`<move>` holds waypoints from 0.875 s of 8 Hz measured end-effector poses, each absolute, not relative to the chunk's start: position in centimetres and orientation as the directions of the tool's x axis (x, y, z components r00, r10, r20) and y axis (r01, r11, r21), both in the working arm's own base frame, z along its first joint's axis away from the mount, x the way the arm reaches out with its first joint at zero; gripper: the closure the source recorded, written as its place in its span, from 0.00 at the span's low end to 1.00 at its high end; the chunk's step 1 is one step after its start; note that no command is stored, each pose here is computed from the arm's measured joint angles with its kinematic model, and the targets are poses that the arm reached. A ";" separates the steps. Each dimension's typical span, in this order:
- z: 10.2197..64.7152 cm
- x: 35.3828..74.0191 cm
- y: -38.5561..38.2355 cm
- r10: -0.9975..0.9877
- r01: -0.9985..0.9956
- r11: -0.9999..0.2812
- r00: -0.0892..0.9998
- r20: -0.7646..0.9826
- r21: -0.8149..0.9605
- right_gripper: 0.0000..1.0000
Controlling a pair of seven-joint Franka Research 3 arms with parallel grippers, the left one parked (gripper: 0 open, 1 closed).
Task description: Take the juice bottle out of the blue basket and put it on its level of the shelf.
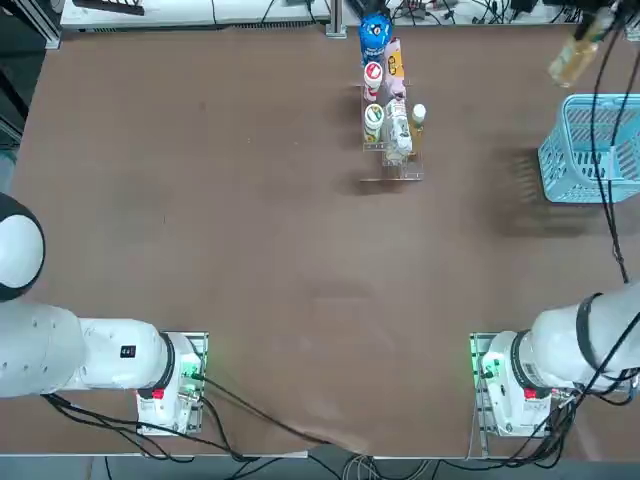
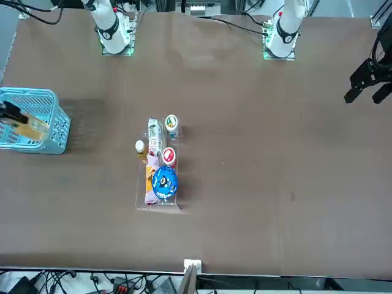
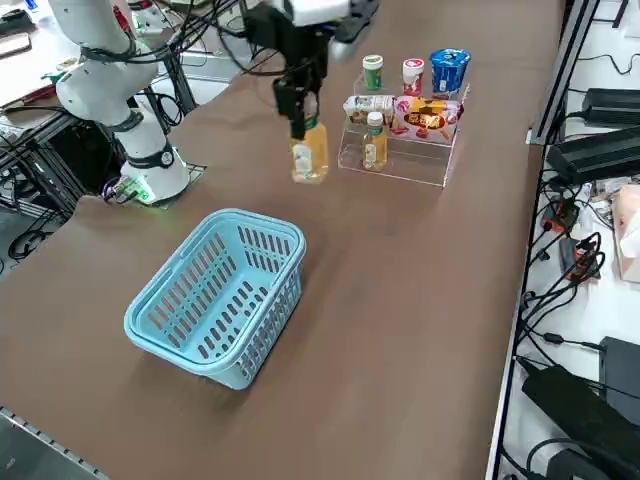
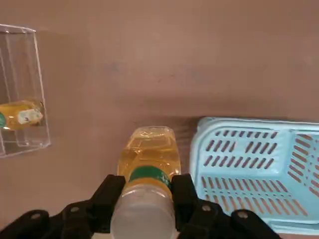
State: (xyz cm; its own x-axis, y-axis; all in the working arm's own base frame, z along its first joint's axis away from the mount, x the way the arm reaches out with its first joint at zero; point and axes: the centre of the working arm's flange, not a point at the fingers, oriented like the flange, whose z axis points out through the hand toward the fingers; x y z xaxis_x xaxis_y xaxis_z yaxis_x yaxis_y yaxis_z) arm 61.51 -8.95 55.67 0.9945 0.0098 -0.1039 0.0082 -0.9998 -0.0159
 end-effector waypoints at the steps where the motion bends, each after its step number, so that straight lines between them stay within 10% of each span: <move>1: 55.6 62.6 -5.8 0.014 0.013 -1.000 0.995 -0.097 -0.008 0.45; 7: 52.4 65.4 6.3 0.178 0.179 -0.984 0.979 -0.098 0.004 0.45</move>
